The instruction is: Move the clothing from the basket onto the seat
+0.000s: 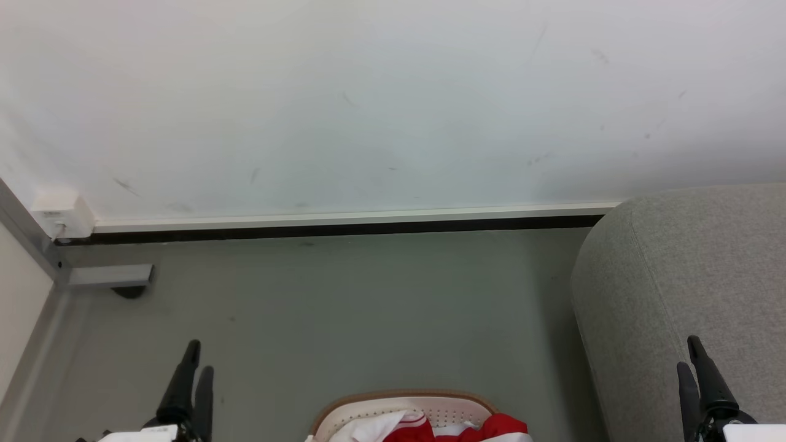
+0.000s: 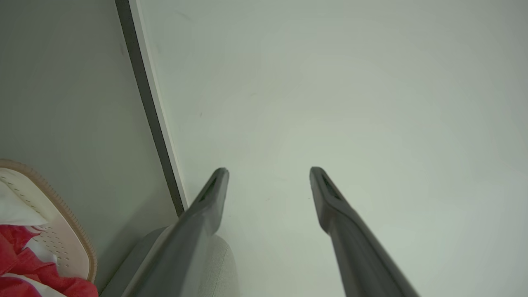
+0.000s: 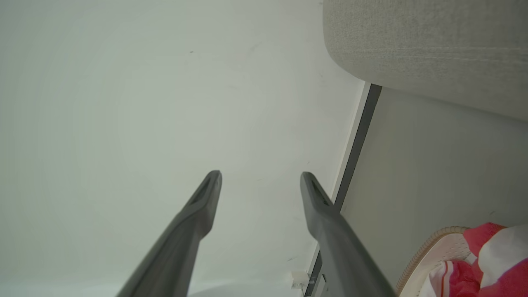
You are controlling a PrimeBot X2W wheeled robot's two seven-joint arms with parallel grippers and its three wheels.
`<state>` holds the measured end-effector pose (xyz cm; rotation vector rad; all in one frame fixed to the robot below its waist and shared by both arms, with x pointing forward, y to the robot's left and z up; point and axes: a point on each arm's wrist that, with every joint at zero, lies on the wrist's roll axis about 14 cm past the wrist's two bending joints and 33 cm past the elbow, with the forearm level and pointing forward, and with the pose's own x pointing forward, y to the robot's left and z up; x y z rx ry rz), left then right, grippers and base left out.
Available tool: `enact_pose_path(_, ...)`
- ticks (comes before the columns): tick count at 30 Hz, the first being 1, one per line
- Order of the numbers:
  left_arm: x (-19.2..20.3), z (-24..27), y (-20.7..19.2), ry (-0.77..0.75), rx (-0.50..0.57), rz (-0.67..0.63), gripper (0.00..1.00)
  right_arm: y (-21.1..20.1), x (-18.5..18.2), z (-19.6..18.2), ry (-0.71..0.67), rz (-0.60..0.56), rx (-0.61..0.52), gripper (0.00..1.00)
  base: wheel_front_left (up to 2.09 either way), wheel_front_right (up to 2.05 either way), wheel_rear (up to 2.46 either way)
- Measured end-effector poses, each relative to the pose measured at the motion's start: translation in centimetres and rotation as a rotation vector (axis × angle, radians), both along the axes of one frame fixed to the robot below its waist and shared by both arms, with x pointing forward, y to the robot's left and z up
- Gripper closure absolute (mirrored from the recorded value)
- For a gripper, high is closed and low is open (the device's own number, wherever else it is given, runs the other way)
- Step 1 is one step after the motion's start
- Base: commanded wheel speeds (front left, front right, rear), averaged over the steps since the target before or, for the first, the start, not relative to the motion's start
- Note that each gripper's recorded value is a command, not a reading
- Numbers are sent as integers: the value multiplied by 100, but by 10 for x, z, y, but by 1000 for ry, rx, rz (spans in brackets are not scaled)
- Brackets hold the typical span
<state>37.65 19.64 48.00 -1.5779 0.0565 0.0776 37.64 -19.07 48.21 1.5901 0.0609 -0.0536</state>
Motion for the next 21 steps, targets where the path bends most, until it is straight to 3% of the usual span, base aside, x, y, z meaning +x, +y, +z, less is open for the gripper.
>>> enact_pose_path(11, 4, 16, 6, -45, 115, 32, 0, 9, 3, 12, -36, 5, -81, 0, 0, 0, 0)
enact_pose_path(21, 6, 30, 8, -79, 287, 45, 0, 15, 5, 29, -92, 25, -281, 0, 0, 0, 0)
